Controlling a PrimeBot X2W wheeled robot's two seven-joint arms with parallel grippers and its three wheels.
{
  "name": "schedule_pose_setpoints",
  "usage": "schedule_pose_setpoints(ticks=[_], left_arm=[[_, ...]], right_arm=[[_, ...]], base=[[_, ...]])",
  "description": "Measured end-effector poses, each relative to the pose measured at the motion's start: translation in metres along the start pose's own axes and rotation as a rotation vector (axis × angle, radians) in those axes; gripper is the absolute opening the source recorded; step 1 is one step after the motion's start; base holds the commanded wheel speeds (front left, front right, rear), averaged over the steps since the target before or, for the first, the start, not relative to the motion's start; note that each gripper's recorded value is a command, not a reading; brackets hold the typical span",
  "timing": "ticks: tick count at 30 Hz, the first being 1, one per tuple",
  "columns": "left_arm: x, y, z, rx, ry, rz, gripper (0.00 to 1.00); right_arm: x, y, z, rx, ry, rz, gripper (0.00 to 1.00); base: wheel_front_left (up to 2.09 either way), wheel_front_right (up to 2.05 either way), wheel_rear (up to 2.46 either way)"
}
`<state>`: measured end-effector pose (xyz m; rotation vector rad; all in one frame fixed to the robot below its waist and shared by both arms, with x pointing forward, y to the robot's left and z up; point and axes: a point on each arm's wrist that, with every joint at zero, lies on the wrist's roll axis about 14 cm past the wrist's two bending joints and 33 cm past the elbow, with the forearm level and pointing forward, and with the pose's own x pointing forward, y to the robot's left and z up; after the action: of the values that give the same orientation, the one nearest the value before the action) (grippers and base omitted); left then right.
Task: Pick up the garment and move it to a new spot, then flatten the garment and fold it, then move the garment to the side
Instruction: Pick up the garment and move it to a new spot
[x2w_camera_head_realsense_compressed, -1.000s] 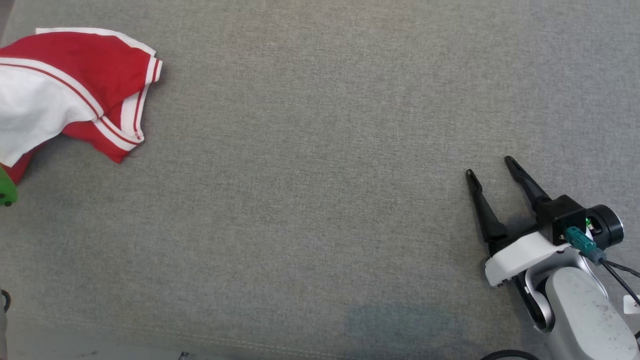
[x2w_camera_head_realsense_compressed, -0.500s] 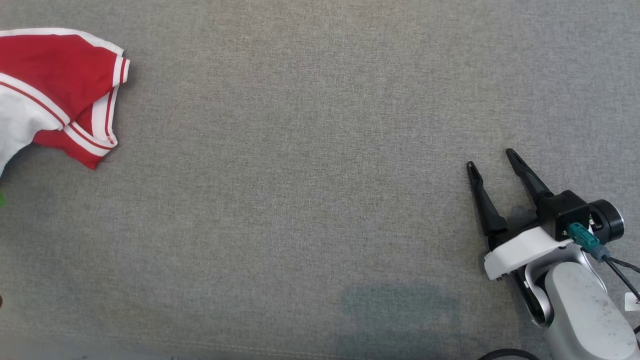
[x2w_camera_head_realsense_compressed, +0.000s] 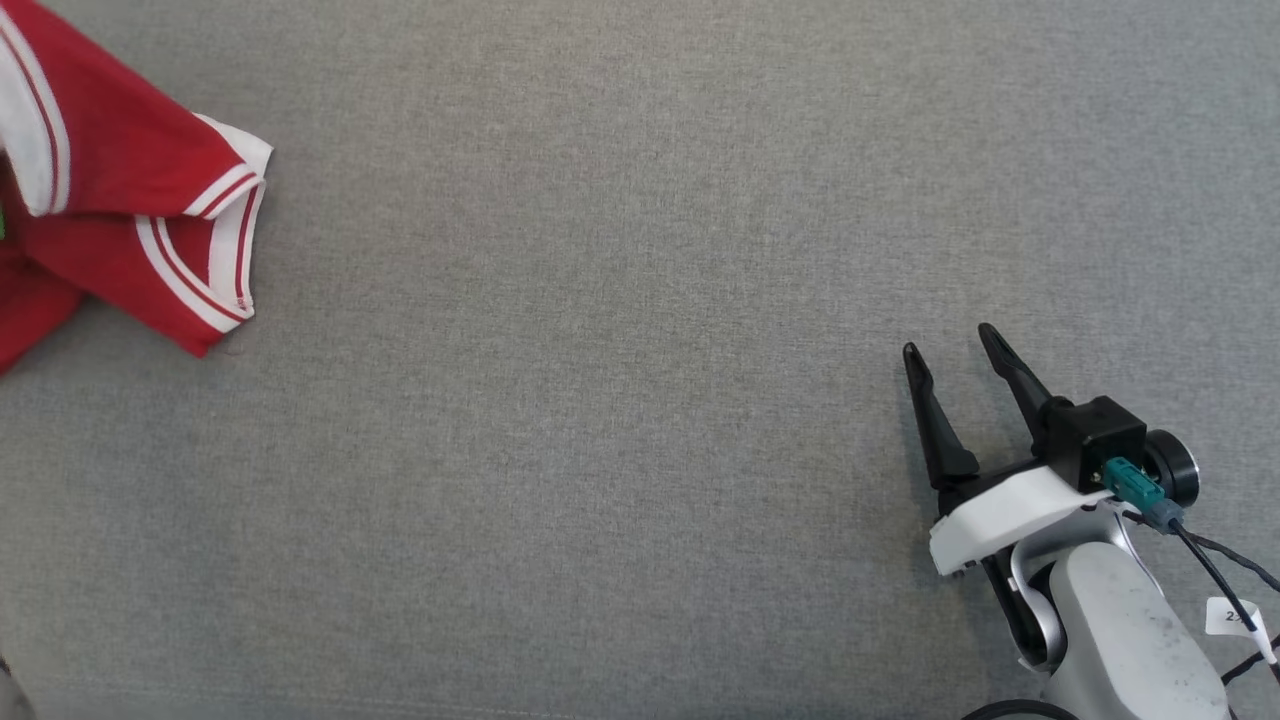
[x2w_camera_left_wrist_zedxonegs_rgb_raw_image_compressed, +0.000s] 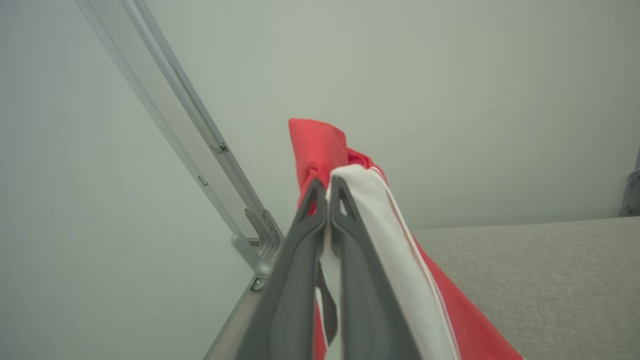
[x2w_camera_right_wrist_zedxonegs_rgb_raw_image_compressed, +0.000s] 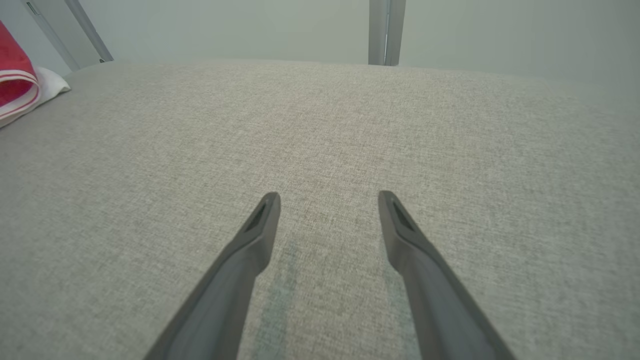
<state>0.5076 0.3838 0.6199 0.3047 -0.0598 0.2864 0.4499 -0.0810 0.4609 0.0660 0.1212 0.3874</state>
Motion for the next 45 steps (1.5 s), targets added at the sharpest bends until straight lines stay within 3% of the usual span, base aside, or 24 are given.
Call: schedule_pose_setpoints(ticks=[7,12,13,21,24,25,26,27,34,45], left_arm=[[0.000,-0.075,0.119,-0.038,-0.327,-0.194,0.00],[-0.024,-0.159,0.170,-0.167,-0.465,-0.387,0.00],[-0.039,-0.195,0.175,-0.216,-0.478,-0.476,0.00],[-0.106,-0.318,0.170,-0.432,-0.406,-0.791,0.00],[-0.128,-0.355,0.144,-0.442,-0.308,-0.881,0.00],[-0.134,-0.364,0.129,-0.446,-0.259,-0.900,0.22],[-0.140,-0.373,0.116,-0.444,-0.215,-0.919,0.93],[-0.145,-0.381,0.105,-0.426,-0.182,-0.938,1.00],[-0.152,-0.387,0.070,-0.418,-0.081,-0.895,1.00],[-0.156,-0.291,0.018,-0.416,-0.019,-0.607,1.00]], right_arm=[[-0.017,0.003,0.021,0.039,-0.047,-0.043,1.00],[-0.036,-0.014,0.030,0.053,-0.072,-0.116,1.00],[-0.044,-0.022,0.035,0.054,-0.085,-0.148,1.00],[-0.082,-0.056,0.041,0.059,-0.105,-0.281,1.00],[-0.096,-0.069,0.042,0.056,-0.109,-0.332,1.00],[-0.100,-0.072,0.042,0.056,-0.108,-0.346,1.00],[-0.104,-0.075,0.042,0.056,-0.108,-0.357,1.00],[-0.108,-0.078,0.042,0.059,-0.110,-0.369,1.00],[-0.125,-0.090,0.050,0.065,-0.136,-0.422,1.00],[-0.119,-0.072,0.064,0.071,-0.184,-0.368,1.00]], base=[[0.00,0.00,0.00],[0.00,0.00,0.00],[0.00,0.00,0.00],[0.00,0.00,0.00],[0.00,0.00,0.00],[0.00,0.00,0.00],[0.00,0.00,0.00],[0.00,0.00,0.00],[0.00,0.00,0.00],[0.00,0.00,0.00]])
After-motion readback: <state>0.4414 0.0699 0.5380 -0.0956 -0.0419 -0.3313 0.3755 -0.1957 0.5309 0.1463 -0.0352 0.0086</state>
